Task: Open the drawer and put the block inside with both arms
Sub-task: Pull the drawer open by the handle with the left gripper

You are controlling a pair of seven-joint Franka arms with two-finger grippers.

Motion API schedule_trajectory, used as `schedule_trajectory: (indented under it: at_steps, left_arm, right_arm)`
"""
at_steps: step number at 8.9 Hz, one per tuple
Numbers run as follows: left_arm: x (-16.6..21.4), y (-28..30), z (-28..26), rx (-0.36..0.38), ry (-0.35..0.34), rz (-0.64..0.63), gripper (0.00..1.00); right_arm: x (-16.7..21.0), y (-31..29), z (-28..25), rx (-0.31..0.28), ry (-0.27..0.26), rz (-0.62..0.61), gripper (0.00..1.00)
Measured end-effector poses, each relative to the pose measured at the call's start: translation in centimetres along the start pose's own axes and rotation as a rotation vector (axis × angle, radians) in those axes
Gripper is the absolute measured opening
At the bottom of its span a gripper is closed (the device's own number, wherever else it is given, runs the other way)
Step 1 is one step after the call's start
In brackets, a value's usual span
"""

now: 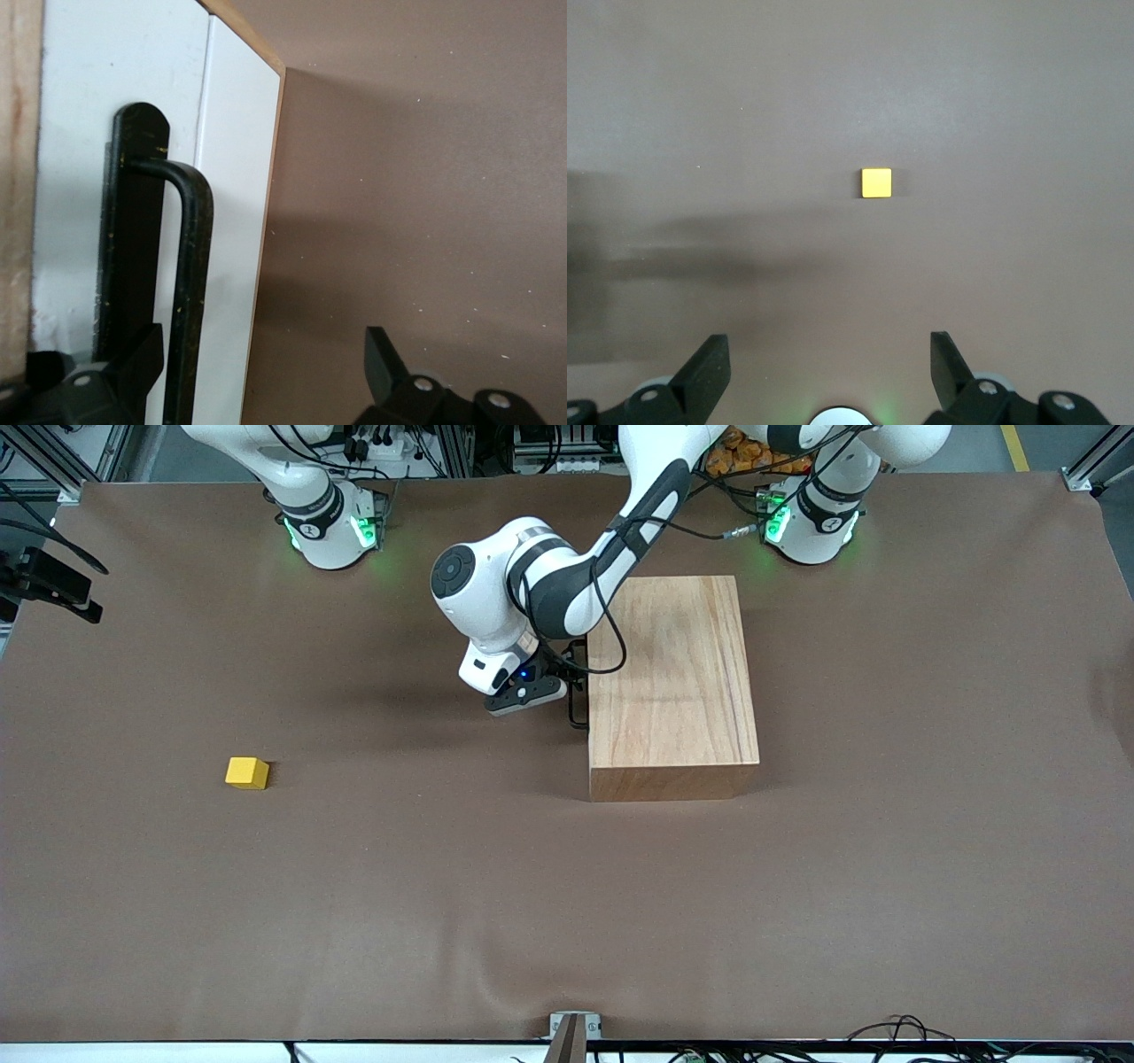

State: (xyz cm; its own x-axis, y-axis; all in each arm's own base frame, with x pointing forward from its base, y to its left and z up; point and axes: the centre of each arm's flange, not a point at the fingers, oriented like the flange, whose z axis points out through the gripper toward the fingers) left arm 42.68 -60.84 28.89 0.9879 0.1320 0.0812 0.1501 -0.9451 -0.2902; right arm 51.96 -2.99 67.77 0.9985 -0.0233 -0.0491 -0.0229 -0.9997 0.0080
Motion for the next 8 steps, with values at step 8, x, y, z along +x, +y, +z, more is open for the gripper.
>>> schedule_trajectory:
  at_steps: [8]
  left_arm:
    - [-0.20,0.87,-0.13,-0.046,0.023,0.013,1.00]
  right_arm:
    - [-0.01,0.01,0.01,0.000,-0.001,0.000,1.00]
